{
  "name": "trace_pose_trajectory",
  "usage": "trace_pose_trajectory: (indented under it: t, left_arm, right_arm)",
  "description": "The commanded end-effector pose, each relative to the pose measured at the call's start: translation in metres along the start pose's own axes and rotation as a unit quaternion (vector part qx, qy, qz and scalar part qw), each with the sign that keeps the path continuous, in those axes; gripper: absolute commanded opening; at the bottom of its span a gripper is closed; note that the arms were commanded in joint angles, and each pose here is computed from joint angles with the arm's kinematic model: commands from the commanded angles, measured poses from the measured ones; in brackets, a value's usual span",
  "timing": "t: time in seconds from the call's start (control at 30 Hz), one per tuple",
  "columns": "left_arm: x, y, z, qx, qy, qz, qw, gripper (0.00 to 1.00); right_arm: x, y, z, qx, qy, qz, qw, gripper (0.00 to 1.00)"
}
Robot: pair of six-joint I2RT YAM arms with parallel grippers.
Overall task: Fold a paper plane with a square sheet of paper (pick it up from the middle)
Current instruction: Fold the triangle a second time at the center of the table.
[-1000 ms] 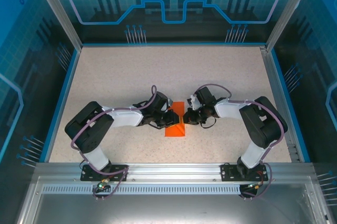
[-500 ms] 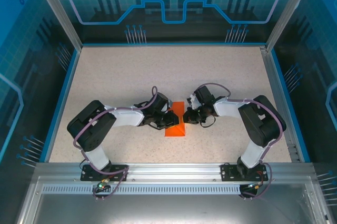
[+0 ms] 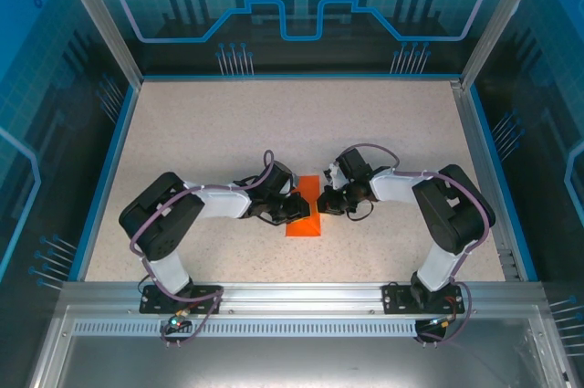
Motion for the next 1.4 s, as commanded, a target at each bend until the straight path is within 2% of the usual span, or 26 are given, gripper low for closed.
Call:
trace_pose_trajectory:
  t: [0.0,0.53,0.93,1.1,1.37]
  left_arm:
    - [0.002,-0.002,0.0,-0.001,-0.007,0.011,1.0,0.16]
    - [0.004,-0.001,0.008,-0.014,-0.025,0.011,1.0,0.16]
    - [0.006,0.003,0.02,-0.036,-0.053,0.011,0.998,0.14]
    - [0.007,0.002,0.021,-0.041,-0.058,0.011,0.997,0.14]
    - [0.007,0.003,0.023,-0.052,-0.063,0.007,0.997,0.14]
  right_arm:
    - [-0.001,-0.002,-0.003,0.004,0.015,0.004,1.0,0.06]
    - [-0.001,-0.002,-0.004,0.006,0.016,0.006,1.0,0.08]
    - [-0.038,-0.006,0.021,-0.013,0.012,-0.046,0.999,0.21]
    - [-0.042,0.008,0.033,-0.028,0.004,-0.037,0.999,0.2]
    - [-0.027,0.042,0.048,-0.038,0.013,0.002,0.999,0.15]
Point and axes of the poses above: each hand's point on the last joint's axis, 136 mm out from that joint toward the fingers, its own x axis out along the fingers, its own z axis along the line the jaws close on, y = z × x, the point moved 8 cm from there along -x, back along the fingers, and after that the axes turned 6 degrees about -x, right-handed, at the moved point
